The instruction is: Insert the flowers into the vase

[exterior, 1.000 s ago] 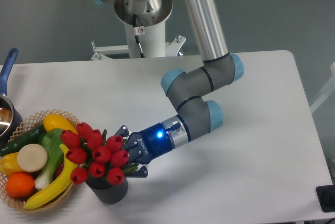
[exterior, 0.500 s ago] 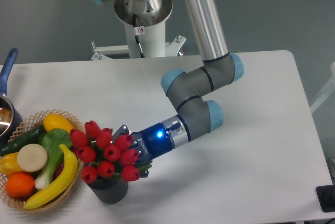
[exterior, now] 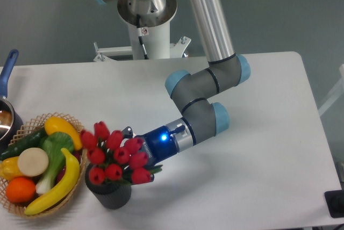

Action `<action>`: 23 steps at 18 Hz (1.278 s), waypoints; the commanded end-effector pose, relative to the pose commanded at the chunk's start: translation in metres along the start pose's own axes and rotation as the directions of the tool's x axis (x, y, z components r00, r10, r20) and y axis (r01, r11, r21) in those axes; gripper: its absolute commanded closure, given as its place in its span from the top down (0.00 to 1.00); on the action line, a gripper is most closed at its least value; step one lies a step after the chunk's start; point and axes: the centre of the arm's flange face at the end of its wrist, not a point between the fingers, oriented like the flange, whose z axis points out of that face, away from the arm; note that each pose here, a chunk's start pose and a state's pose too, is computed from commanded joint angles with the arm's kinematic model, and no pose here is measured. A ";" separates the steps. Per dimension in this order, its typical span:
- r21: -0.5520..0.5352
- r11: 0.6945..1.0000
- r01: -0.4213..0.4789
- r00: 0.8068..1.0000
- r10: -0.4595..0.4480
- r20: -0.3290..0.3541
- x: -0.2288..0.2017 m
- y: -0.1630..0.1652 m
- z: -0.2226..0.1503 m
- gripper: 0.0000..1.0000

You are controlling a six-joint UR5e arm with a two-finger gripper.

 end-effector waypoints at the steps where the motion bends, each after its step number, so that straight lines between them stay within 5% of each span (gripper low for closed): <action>1: 0.000 1.000 -0.002 1.000 0.002 0.000 0.000 -0.001 0.000 0.68; 7: -0.002 1.000 -0.008 1.000 0.008 0.000 0.002 -0.006 0.000 0.74; 10: -0.002 1.000 -0.012 1.000 0.012 -0.001 0.002 -0.010 0.001 0.93; 14: -0.003 1.000 -0.011 1.000 0.011 0.000 0.004 -0.009 0.000 1.00; 23: -0.115 0.992 -0.044 0.999 0.047 0.024 0.004 -0.022 -0.008 1.00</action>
